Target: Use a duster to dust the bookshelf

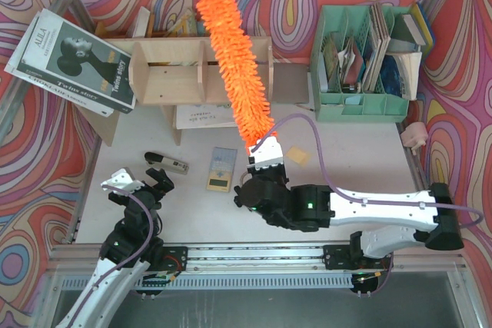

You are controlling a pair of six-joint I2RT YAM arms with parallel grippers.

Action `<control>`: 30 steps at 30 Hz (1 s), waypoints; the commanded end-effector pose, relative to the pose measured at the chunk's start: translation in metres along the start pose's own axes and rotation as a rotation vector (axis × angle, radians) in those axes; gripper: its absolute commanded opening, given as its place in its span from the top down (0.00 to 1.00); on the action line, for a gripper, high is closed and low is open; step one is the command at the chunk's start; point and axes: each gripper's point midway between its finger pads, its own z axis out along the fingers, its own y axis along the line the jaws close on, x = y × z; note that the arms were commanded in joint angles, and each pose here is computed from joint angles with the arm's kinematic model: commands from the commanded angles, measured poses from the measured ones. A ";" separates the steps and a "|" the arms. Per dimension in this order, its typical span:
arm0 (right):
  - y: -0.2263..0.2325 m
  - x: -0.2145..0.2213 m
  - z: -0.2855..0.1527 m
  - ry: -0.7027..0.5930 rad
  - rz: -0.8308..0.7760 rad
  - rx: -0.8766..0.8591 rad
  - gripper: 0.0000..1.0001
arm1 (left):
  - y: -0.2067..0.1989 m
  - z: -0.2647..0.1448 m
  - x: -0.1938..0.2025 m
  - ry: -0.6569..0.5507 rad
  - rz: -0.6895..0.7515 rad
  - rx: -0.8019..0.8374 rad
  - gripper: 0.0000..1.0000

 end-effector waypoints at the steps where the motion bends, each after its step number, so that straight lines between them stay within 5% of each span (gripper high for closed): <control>1: 0.012 -0.029 -0.004 -0.072 0.113 -0.179 1.00 | -0.002 0.001 0.000 -0.010 0.002 0.013 0.02; 8: 0.031 -0.071 0.003 -0.177 0.074 -0.315 1.00 | -0.002 0.001 0.001 -0.008 0.005 0.013 0.02; 15: 0.037 -0.108 0.022 -0.352 -0.329 -0.317 1.00 | -0.001 0.001 0.001 -0.010 0.003 0.008 0.02; 23: 0.028 -0.082 0.028 -0.478 -0.625 -0.277 1.00 | 0.000 0.001 0.000 -0.013 0.000 0.005 0.02; 30: 0.017 -0.040 0.040 -0.438 -0.746 -0.234 1.00 | -0.001 0.002 0.000 -0.015 0.004 0.009 0.02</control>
